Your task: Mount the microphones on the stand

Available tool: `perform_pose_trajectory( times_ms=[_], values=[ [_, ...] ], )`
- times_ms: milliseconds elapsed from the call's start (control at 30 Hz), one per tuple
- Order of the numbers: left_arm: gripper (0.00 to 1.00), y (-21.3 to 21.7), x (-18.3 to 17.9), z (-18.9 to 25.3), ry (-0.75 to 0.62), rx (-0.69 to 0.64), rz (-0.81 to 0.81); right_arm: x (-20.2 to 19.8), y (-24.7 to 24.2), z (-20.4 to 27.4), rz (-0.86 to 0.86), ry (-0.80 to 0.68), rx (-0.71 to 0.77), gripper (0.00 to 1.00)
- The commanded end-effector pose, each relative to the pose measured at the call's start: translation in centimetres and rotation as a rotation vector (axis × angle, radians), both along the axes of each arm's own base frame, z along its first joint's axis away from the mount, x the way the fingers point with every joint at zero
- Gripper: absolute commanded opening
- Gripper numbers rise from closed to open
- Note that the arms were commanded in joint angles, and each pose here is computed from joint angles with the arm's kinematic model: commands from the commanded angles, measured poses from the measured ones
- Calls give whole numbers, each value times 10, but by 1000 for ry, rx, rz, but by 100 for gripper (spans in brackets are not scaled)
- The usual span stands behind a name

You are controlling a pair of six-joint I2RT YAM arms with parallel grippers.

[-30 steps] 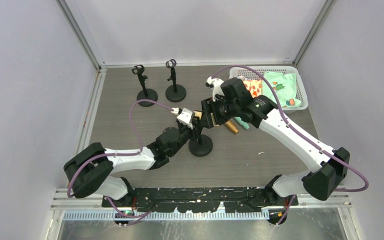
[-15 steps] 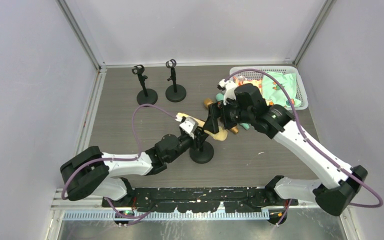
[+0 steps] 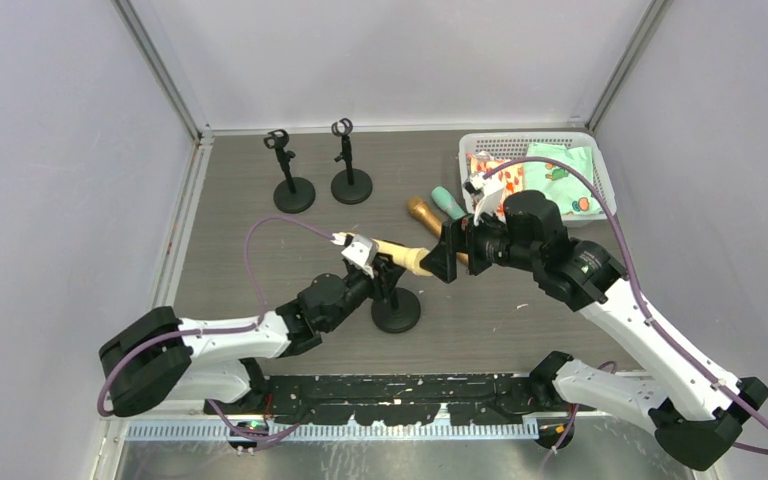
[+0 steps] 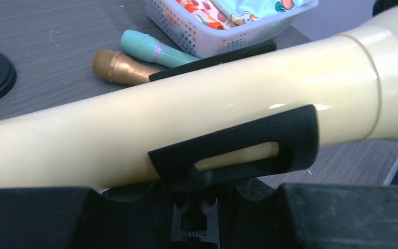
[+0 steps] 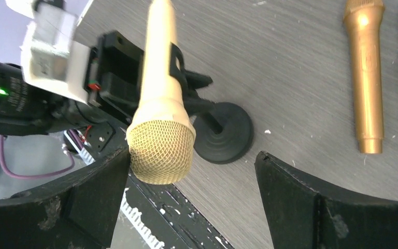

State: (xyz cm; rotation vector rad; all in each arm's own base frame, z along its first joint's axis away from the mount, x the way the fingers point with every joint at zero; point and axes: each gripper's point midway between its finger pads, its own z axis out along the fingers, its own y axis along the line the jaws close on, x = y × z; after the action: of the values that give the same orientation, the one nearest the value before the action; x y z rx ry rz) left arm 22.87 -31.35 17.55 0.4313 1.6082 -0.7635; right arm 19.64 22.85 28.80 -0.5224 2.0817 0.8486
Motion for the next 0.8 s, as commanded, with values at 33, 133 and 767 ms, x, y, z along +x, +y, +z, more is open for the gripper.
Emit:
perform_pose_trajectory(
  times_ms=[33,133,767],
  values=[
    [0,29,11,-25,108,88,146,1,-11,-18,-65,-7,-11,93],
    [0,52,32,-14,100,90,233,0,-18,-26,-92,-12,-18,93],
    [0,252,154,91,-127,147,856,-9,-41,-44,-150,-32,-52,94]
  ],
)
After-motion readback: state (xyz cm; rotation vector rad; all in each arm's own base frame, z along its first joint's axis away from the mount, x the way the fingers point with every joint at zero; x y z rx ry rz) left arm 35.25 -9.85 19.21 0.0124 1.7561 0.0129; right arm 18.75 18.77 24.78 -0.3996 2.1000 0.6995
